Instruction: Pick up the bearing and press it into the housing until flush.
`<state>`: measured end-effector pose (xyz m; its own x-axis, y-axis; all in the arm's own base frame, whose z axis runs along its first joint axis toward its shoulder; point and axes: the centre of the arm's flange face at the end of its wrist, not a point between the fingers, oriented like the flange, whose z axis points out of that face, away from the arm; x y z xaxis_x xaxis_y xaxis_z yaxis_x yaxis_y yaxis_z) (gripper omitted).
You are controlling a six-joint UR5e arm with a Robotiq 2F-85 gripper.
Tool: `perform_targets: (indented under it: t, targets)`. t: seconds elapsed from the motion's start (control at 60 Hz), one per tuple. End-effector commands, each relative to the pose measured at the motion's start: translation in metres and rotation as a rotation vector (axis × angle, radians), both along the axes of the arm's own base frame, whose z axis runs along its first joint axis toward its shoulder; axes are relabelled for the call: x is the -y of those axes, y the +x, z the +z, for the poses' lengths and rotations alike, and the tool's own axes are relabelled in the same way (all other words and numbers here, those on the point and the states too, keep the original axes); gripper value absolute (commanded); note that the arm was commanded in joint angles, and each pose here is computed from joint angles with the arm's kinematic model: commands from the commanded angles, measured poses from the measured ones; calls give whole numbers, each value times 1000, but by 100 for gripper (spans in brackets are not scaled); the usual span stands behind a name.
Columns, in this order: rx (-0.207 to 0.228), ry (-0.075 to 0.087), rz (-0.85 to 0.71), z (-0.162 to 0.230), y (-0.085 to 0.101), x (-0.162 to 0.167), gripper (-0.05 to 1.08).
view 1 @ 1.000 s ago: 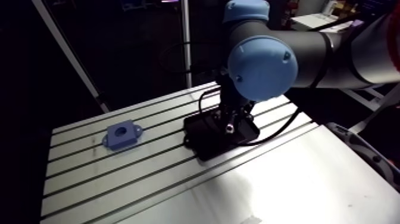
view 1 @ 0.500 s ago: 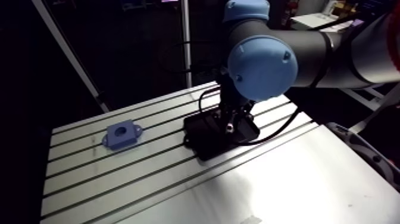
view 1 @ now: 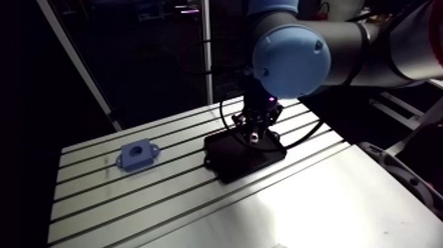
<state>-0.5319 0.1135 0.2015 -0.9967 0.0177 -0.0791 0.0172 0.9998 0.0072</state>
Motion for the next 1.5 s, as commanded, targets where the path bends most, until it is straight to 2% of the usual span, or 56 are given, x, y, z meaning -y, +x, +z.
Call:
perform_targets:
  t: [0.017,0.183,0.433,0.5,0.517,0.533,0.55,0.567,0.583,0.6,0.617,0.683,0.783,0.917,1.2,1.5]
  targets:
    - [13,-1,-64,30,-14,9,62]
    - [22,8,-74,52,-33,39,62]
    - [-14,24,-24,76,-60,111,62]
    - [-17,36,-11,76,-65,127,62]
    - [-21,44,-5,77,-68,134,62]
    - [-21,44,-5,77,-68,134,62]
    - [-23,53,5,77,-71,144,62]
    - [-23,53,5,77,-71,144,62]
    - [-28,61,21,79,-74,155,62]
    - [-28,61,21,79,-74,155,62]
    - [-33,68,35,80,-77,165,62]
    - [-41,73,63,83,-82,182,62]
    - [-52,72,94,86,-90,208,62]
    - [-54,60,144,86,-95,246,62]
    - [-63,59,178,84,-101,272,63]
    - [-51,56,205,68,-109,298,63]
